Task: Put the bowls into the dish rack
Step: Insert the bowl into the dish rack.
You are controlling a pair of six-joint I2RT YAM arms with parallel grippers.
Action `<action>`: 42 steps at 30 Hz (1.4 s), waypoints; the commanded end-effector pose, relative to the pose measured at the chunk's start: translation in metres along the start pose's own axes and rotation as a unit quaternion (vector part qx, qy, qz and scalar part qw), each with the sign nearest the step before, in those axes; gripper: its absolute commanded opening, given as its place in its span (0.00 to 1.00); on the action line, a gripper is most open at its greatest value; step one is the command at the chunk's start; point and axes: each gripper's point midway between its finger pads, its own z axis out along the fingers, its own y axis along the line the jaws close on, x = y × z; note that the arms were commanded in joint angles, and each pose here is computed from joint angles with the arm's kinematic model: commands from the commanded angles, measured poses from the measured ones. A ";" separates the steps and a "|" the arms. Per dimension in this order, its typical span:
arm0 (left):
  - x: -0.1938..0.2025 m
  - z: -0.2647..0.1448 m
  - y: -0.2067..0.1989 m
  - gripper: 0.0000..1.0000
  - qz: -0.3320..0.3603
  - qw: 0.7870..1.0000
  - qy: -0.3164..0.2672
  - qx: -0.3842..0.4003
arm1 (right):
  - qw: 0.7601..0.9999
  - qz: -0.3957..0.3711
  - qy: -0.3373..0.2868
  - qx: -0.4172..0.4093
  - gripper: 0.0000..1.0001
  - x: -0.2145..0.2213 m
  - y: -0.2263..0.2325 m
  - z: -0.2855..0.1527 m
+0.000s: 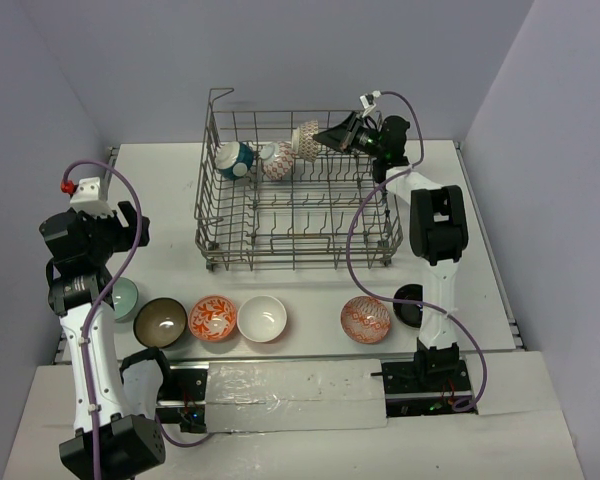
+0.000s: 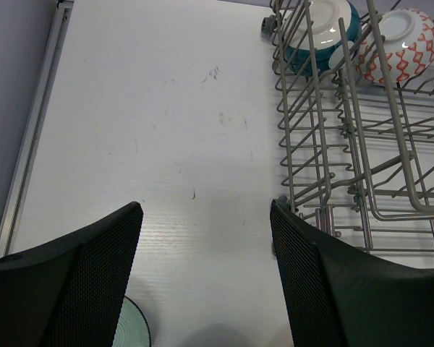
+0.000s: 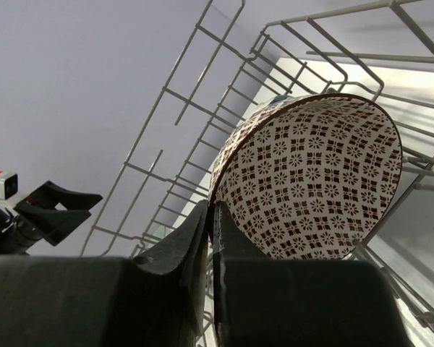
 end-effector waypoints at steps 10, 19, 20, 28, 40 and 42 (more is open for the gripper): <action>-0.006 -0.002 -0.004 0.77 0.013 1.000 -0.013 0.014 | 1.000 -0.002 0.018 0.001 0.00 0.022 0.017 -0.004; -0.006 -0.002 -0.006 0.77 0.014 1.000 -0.013 0.017 | 0.999 0.005 0.047 0.004 0.00 0.022 0.022 -0.004; -0.005 -0.002 -0.006 0.77 0.013 1.000 -0.012 0.018 | 0.999 0.008 0.050 0.007 0.00 0.023 0.022 -0.004; -0.005 -0.001 -0.006 0.77 0.013 1.000 -0.010 0.018 | 0.997 0.000 0.076 -0.014 0.00 0.024 0.028 -0.001; -0.003 -0.001 -0.005 0.77 0.012 1.000 -0.007 0.018 | 0.994 0.042 0.100 -0.027 0.00 0.033 0.026 -0.004; -0.003 -0.001 -0.005 0.77 0.013 1.000 -0.007 0.018 | 0.994 0.045 0.097 -0.024 0.00 0.033 0.024 -0.006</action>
